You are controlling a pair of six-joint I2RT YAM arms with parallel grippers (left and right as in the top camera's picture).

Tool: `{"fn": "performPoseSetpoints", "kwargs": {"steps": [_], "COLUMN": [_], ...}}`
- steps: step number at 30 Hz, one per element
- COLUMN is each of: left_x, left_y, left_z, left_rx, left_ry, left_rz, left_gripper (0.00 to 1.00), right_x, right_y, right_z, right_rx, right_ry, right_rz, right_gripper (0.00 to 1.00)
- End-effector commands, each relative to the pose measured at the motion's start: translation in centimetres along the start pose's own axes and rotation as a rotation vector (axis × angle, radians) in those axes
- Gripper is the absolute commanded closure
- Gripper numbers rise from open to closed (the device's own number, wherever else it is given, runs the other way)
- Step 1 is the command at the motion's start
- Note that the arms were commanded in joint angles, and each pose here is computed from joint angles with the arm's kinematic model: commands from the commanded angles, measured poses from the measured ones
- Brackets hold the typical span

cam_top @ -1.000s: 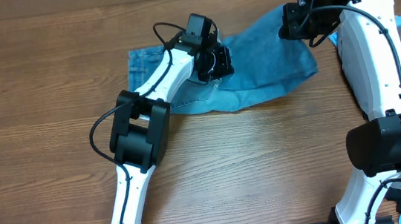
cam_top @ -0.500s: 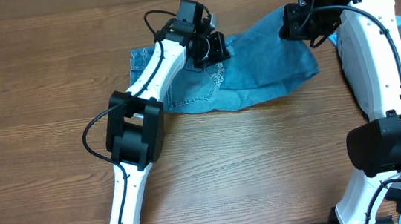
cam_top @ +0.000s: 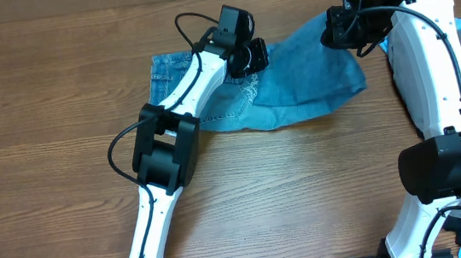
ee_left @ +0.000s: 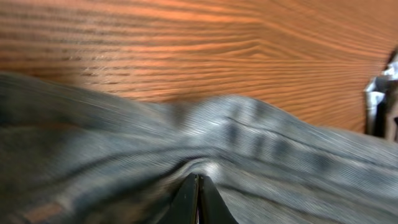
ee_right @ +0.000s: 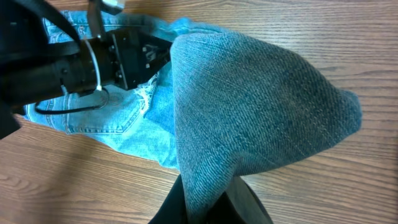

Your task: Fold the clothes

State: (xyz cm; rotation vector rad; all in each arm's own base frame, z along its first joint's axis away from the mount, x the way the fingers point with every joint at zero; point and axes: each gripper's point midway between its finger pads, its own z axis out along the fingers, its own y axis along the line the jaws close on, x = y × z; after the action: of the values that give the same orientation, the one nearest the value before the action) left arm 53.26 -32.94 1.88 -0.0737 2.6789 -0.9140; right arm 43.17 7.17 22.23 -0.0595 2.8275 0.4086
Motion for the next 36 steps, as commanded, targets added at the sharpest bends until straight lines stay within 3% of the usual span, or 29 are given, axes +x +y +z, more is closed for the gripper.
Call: {"fn": "performPoseSetpoints", "kwargs": {"steps": [1, 9, 12, 16, 20, 30, 36], "left_x": [-1.3, -6.2, -3.7, 1.3, 4.1, 9.1, 10.3], "left_y": [0.9, -2.4, -0.2, 2.1, 2.0, -0.3, -1.0], "left_z": [0.1, -7.3, -9.5, -10.5, -10.9, -8.6, -7.2], "left_rx": [0.023, 0.185, 0.09, -0.007, -0.034, -0.171, -0.189], "left_ry": [-0.024, -0.019, 0.111, 0.301, 0.4, 0.484, 0.485], "left_rz": [0.016, 0.017, -0.074, -0.043, -0.03, 0.093, 0.067], "left_gripper": [0.96, 0.96, 0.96, 0.96, 0.96, 0.96, 0.96], "right_x": [-0.9, -0.9, -0.9, -1.0, -1.0, -1.1, -1.1], "right_y": [0.7, 0.7, 0.7, 0.7, 0.7, 0.7, 0.7], "right_z": [-2.4, -2.4, -2.4, -2.4, -2.4, -2.4, -2.4], "right_rx": [-0.009, -0.009, -0.009, -0.009, -0.009, -0.01, -0.009], "right_ry": [-0.074, -0.075, -0.074, -0.078, -0.078, -0.081, -0.081], "right_rz": [-0.014, -0.014, -0.013, -0.011, -0.011, -0.012, -0.012], "right_gripper": [0.96, 0.96, 0.96, 0.96, 0.96, 0.96, 0.96]}}
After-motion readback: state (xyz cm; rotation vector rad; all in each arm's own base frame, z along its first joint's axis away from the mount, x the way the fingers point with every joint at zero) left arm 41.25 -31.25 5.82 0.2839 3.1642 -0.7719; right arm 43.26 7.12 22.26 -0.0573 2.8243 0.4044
